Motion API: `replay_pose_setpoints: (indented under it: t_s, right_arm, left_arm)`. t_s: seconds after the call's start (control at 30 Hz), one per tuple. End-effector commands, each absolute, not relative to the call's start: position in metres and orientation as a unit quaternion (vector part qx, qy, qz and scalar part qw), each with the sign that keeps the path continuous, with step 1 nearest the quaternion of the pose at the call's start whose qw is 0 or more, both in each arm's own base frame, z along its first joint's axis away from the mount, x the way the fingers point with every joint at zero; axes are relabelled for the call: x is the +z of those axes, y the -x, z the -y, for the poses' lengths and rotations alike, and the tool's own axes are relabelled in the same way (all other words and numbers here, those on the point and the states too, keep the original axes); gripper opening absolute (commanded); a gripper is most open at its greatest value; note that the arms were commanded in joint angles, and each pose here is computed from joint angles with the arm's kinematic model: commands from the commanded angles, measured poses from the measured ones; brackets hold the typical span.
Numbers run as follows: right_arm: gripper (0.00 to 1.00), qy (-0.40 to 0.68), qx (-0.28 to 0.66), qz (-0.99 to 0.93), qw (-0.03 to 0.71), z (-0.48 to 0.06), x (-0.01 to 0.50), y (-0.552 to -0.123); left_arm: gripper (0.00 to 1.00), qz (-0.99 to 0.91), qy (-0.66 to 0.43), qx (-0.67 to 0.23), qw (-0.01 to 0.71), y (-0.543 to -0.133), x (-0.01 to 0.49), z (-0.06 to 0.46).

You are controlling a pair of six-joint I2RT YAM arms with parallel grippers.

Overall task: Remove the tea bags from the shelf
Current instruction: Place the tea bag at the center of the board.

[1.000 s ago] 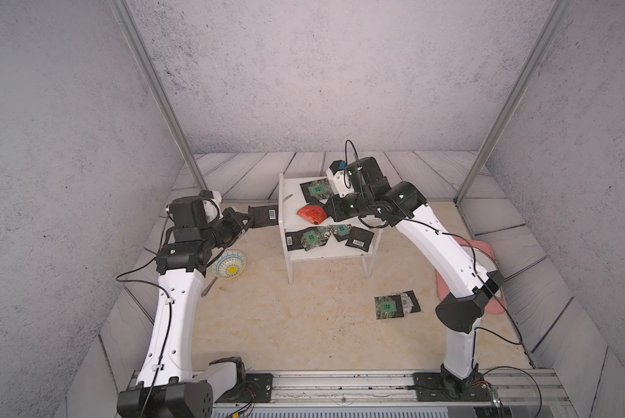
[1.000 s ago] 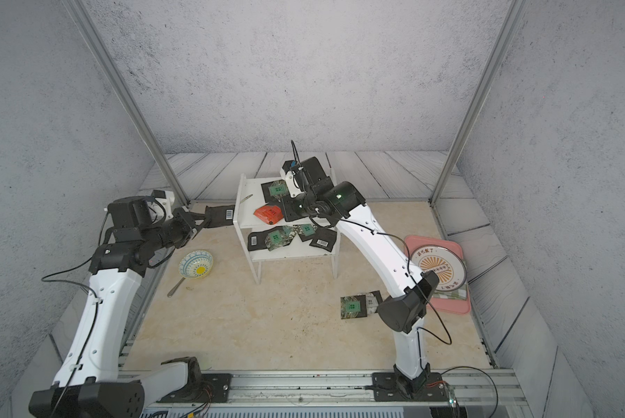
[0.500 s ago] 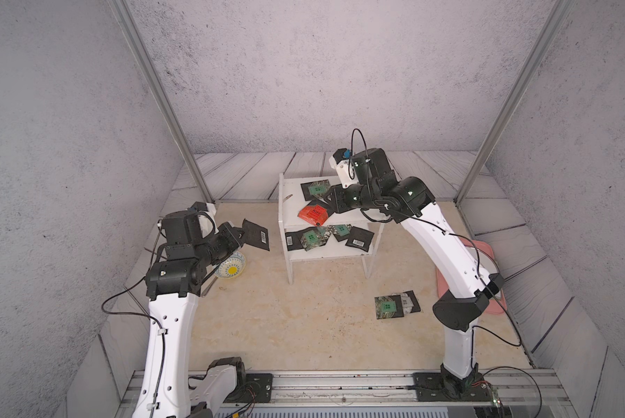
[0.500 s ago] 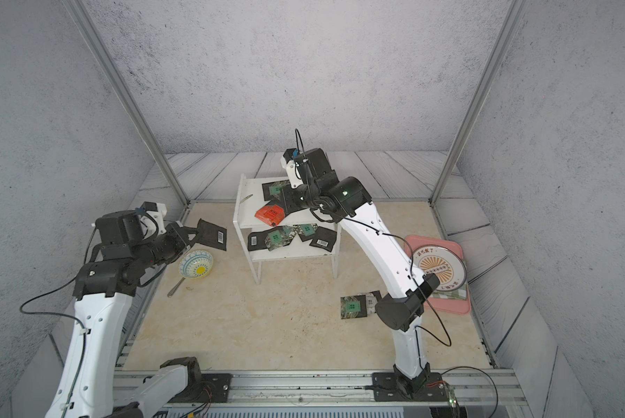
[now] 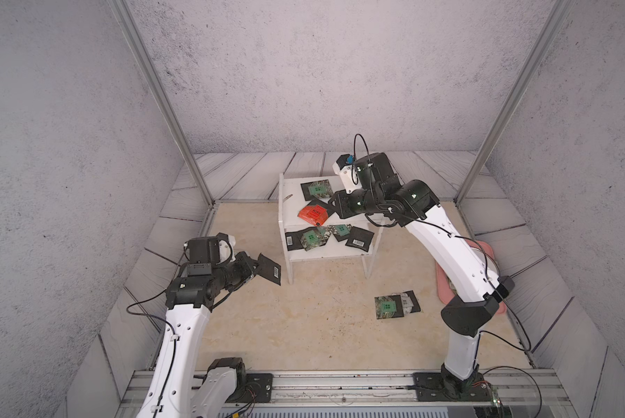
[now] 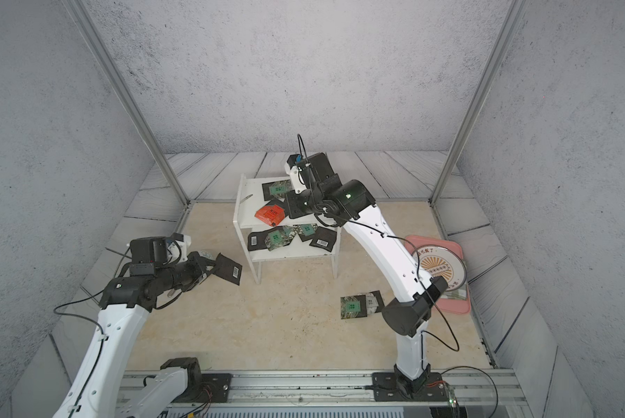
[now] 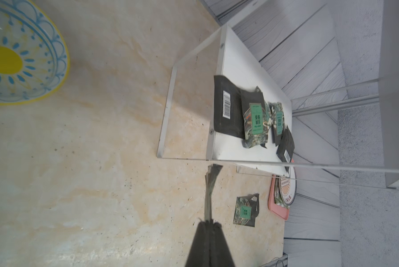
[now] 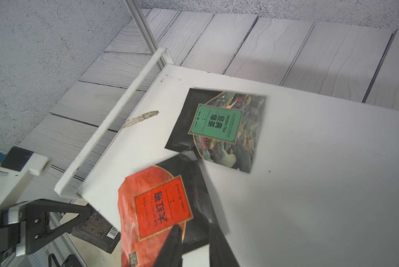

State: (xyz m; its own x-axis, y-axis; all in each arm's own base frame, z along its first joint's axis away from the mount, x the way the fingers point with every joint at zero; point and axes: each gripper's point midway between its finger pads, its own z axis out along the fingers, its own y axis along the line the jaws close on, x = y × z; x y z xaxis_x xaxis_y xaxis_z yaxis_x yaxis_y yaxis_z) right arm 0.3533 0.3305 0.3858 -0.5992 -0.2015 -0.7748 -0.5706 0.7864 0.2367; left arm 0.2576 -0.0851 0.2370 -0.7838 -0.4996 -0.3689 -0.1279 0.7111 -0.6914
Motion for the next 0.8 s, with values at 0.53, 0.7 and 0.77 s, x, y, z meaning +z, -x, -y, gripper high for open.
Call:
replay_pose_setpoints:
  t_s: [0.53,0.7,0.77]
  right_arm:
    - [0.32,0.071,0.252,-0.860,0.438,-0.183,0.367,-0.288]
    - [0.48,0.079,0.318,-0.855,0.402,-0.185,0.332,-0.248]
    - [0.57,0.088,0.367,-0.840,0.389,-0.194,0.322,-0.232]
  left_arm:
    - [0.00,-0.890,0.028,-0.381,0.248,-0.212,0.202,0.182]
    - [0.00,-0.872,-0.029,-0.411,0.263,-0.209,0.225,0.208]
    - [0.00,-0.860,-0.051,-0.433,0.266,-0.207,0.236,0.219]
